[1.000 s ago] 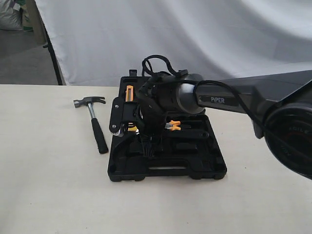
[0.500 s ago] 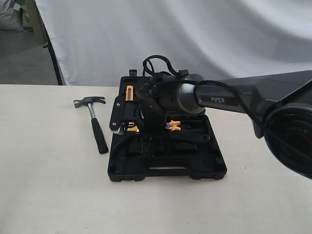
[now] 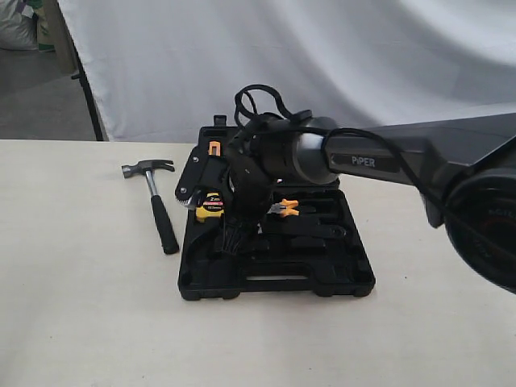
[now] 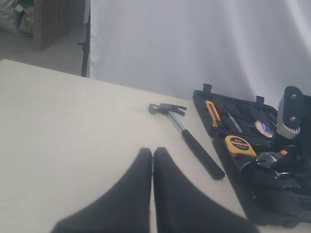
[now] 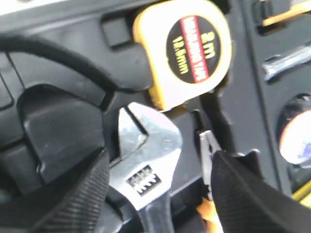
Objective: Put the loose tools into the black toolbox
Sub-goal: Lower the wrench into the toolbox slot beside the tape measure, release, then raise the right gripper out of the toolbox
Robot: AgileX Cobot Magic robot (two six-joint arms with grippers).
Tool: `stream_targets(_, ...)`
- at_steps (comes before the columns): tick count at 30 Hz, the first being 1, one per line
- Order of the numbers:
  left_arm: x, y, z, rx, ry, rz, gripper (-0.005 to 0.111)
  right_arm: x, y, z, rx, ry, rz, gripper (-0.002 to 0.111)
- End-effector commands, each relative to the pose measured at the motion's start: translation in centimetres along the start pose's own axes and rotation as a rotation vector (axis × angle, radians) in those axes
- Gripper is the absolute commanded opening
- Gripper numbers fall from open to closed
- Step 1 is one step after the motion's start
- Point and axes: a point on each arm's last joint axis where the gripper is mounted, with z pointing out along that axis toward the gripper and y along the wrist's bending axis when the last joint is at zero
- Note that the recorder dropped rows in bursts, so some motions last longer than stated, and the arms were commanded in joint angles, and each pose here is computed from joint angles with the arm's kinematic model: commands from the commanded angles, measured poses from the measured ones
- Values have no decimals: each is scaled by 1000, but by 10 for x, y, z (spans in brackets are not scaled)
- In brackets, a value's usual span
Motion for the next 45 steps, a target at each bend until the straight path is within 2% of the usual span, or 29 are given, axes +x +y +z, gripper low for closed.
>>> stream_targets(1,-2,1,0,-21,-20,0,1,-4,-13,-26,33,-39,55,59)
stream_targets(4,-2,1,0,-21,-20,0,1,-7,-21,-45,57,-70,68,58)
stream_targets(6,-2,1,0,-21,-20,0,1,-8,-25,-51,71,-88,71,53)
stream_targets(9,-2,1,0,-21,-20,0,1,-5,-32,-52,88,-113,96,35)
stream_targets(14,-2,1,0,-21,-20,0,1,10,-35,-21,66,-76,193,-1)
stream_targets(18,-2,1,0,-21,-20,0,1,27,-20,19,-7,49,216,0)
stream_targets(20,-2,1,0,-21,-20,0,1,33,-10,31,-47,114,183,0)
stream_targets(24,-2,1,0,-21,-20,0,1,30,9,35,-92,176,121,0)
stream_targets(33,-2,1,0,-21,-20,0,1,6,16,1,-76,124,89,0)
stream_targets(40,-2,1,0,-21,-20,0,1,-2,-9,-56,-11,48,127,0)
stream_targets(45,-2,1,0,-21,-20,0,1,-10,-17,-84,-14,-69,229,0)
